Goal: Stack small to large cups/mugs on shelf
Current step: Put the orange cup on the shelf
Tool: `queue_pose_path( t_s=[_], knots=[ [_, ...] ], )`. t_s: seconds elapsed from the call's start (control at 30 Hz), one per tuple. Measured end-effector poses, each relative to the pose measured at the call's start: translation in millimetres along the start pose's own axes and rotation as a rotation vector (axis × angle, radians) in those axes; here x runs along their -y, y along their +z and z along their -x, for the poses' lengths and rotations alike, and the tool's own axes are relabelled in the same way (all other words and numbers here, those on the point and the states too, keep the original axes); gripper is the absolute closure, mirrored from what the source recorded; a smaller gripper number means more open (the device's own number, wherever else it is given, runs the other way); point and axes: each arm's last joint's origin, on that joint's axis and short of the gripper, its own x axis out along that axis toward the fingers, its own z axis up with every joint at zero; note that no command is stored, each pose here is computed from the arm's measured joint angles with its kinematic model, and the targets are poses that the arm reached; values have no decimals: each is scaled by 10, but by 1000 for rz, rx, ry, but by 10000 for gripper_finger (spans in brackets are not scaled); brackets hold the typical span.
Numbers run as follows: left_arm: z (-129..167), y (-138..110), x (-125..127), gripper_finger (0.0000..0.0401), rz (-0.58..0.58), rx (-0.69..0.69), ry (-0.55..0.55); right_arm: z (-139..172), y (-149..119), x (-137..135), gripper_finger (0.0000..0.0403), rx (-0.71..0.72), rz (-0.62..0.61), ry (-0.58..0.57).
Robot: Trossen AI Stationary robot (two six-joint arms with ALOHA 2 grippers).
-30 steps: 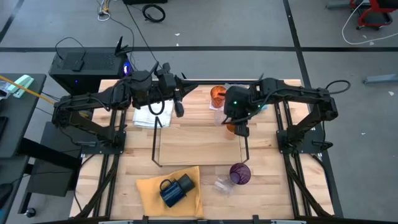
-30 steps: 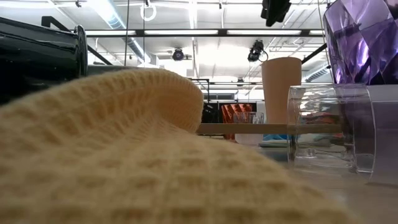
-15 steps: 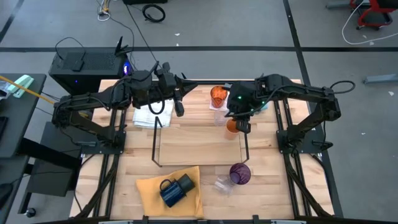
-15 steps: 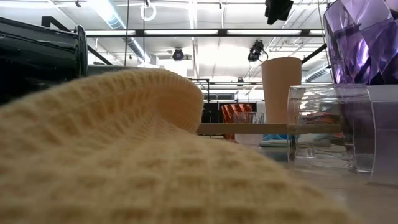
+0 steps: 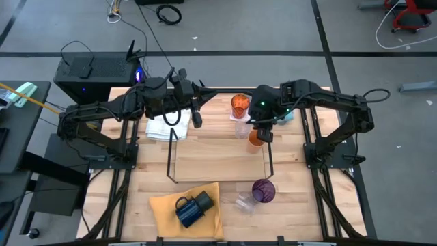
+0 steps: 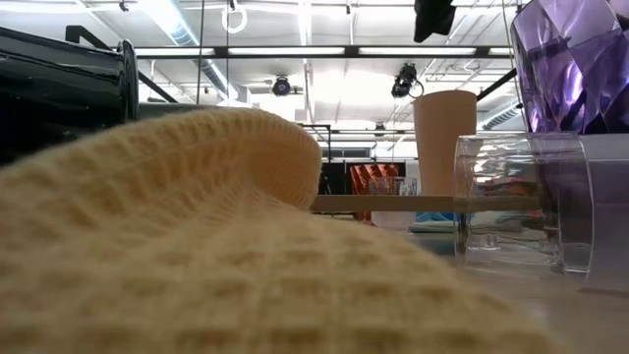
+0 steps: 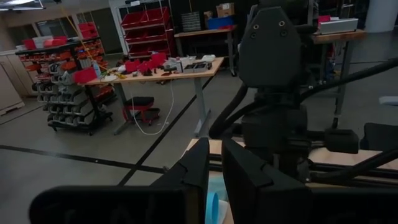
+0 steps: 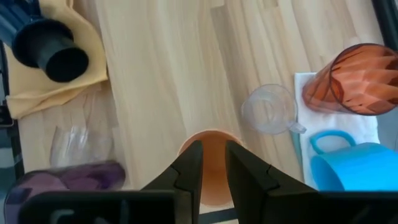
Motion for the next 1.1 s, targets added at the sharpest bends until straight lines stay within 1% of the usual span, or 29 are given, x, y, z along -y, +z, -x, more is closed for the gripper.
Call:
queue_pose_path(
  t_s=[0.23, 0.3, 0.33, 0.4, 0.5, 0.57, 0.63, 0.73, 0.87, 0.93, 1.0, 1.07, 1.1],
  knots=[
    [-9, -18, 5, 357, -4, -14, -2, 10, 8, 43, 328, 9, -9, -12],
    [-63, -59, -15, 358, -3, -33, 8, 28, 0, 53, 328, 16, -10, -25],
    [-109, -91, -37, 359, 18, -46, 18, 49, -10, 58, 328, 22, -11, -28],
    [-244, -180, -130, 360, 92, -71, 60, 85, -18, 83, 328, 36, -20, -31],
    [-465, -355, -362, 357, 247, -112, 151, 132, -35, 103, 328, 54, -41, -32],
    [-601, -475, -536, 352, 365, -128, 181, 179, -55, 100, 328, 72, -49, -32],
    [-732, -590, -696, 346, 480, -132, 172, 247, -81, 95, 328, 102, -56, -27],
    [-944, -792, -882, 335, 620, -148, 126, 319, -106, 90, 328, 137, -78, -18],
    [-1251, -1070, -1030, 320, 759, -173, 51, 402, -144, 87, 328, 170, -101, -11],
    [-1411, -1139, -1084, 314, 779, -199, 11, 414, -150, 82, 328, 176, -103, -9],
    [-1562, -1161, -1129, 310, 770, -240, -25, 422, -155, 74, 328, 179, -107, -6],
    [-1709, -1147, -1158, 310, 737, -295, -37, 426, -159, 59, 328, 180, -103, -3],
    [-1768, -1145, -1166, 310, 707, -345, -33, 426, -161, 48, 328, 179, -100, 0]
  ],
)
